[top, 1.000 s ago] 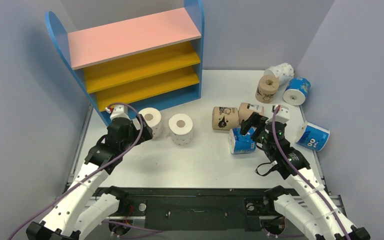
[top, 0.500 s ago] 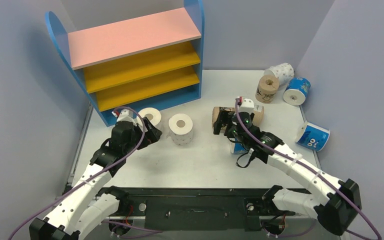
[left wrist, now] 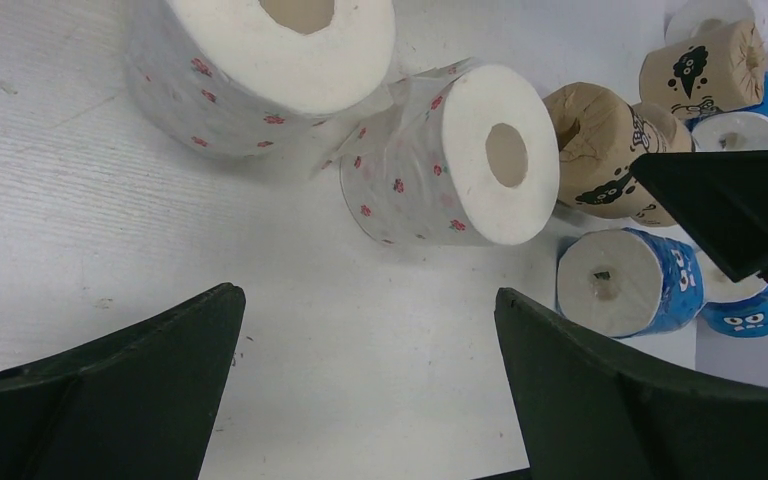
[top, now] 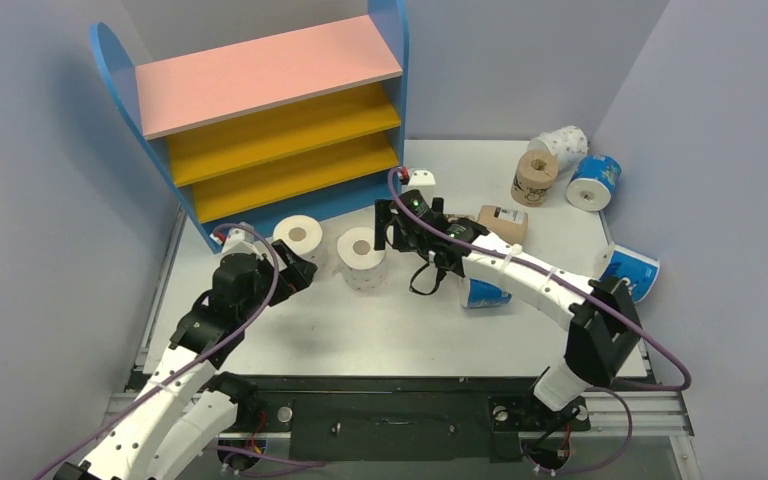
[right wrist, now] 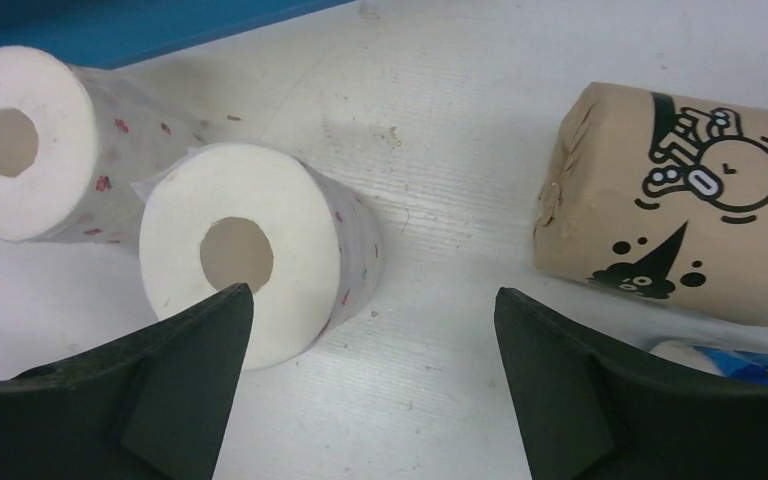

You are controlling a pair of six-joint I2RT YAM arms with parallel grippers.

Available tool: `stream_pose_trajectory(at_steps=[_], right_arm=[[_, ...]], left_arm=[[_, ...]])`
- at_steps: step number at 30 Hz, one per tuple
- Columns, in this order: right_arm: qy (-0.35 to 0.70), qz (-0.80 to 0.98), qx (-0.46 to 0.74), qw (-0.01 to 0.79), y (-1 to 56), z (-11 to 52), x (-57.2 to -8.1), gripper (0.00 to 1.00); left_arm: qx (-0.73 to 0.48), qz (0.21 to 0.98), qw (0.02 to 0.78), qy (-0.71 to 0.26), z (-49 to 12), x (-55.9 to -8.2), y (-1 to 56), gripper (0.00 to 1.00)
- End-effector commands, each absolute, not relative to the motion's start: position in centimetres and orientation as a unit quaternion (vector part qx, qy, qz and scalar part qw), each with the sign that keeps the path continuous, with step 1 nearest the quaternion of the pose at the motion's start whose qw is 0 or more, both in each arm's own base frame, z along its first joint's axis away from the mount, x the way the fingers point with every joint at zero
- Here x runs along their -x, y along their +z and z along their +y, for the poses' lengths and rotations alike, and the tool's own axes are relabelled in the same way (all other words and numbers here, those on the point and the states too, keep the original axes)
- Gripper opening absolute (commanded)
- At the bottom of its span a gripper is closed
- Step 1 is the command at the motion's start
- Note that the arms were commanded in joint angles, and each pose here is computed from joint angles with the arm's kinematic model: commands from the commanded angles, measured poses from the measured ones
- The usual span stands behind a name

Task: Place and organize the paper towels onto the shelf
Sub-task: Pick up the paper towel from the center of the board.

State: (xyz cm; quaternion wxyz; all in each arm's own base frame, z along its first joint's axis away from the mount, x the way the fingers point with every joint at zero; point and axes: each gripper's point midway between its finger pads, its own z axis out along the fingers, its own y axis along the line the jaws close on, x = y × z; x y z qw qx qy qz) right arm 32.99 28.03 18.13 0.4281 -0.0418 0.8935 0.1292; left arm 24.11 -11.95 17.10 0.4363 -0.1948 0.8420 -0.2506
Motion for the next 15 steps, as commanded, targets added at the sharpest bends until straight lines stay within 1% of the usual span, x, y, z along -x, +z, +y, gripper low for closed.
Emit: stream_pose_trajectory(at_steps=[1,6,15], right_arm=[[0.128,0.897,0.063,0.417,18.4,29.6,-33.3,0.85],[0.117,0.907,0.075,0.397,16.9,30.6,-33.8,0.83],[0.137,0.913,0.089,0.374,15.8,32.5,-34.1,0.82]], left_arm=[[0.199,0.834,0.453,-0.245,-11.4,-24.0,18.0,0.96],[0.198,0.835,0.456,-0.237,-11.0,-24.0,18.2,0.96],[0.195,0.839,0.449,-0.238,-11.2,-23.7,17.2,0.96]])
